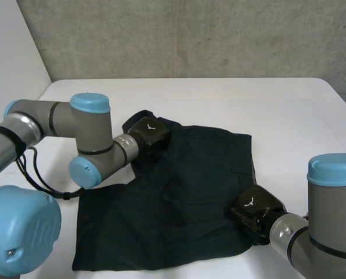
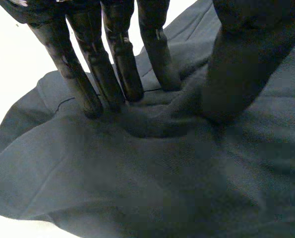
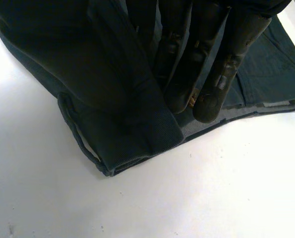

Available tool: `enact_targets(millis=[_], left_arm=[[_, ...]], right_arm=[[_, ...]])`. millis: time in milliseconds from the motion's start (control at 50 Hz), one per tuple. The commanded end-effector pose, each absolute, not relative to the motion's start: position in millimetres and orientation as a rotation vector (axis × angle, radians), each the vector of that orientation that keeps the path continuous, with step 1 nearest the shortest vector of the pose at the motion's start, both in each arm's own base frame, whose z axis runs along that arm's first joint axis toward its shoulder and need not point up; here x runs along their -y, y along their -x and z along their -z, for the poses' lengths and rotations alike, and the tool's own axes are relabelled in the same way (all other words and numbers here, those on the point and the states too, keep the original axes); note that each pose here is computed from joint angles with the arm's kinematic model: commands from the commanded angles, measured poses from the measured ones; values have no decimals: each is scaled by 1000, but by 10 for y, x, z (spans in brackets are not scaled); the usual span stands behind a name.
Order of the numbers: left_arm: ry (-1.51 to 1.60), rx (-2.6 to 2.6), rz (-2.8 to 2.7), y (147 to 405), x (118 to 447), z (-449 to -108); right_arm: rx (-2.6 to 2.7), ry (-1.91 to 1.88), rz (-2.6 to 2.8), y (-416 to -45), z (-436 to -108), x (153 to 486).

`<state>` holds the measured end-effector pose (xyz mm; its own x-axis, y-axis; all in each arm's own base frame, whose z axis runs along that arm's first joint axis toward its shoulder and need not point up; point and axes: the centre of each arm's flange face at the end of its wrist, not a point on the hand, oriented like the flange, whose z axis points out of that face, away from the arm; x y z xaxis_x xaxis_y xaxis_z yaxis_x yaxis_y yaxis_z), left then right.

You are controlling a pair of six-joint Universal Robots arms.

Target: Fold the shorts.

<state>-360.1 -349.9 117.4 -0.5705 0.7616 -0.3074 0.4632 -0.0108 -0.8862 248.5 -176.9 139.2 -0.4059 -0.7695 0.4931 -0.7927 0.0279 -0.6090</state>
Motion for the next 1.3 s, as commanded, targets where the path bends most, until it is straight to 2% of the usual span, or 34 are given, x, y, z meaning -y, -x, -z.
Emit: enact_targets(millis=[20,220,360,560,720,860,1080,1300], left_arm=[[1322,2007,-1658,3581,3545,-1191],[1355,2286,-1779,3328,3583,-1247],[1293,2413,-1789,3018,3385,-1519],[1223,2571,-1734,2771,3199,-1447],[1063,2461,-1898,2820,3275,-1814],[1118,2275,-1877,2973,3282,-1908],[1190,2286,-1732,2993,3218,-1708],[1220,2385,-1702,2949,3365,-1403]], right_arm=[[2231,-1693,-1357,-2479,-1395,1779],[2235,-1690,-1353,-2470,-1389,1780],[2240,-1692,-1347,-2469,-1383,1767],[2240,-1692,-1347,-2468,-1380,1766],[2241,-1693,-1345,-2466,-1375,1761],[2246,-1691,-1339,-2455,-1366,1758],[2247,-1691,-1337,-2449,-1353,1745],[2247,-1694,-1335,-2449,-1344,1737]])
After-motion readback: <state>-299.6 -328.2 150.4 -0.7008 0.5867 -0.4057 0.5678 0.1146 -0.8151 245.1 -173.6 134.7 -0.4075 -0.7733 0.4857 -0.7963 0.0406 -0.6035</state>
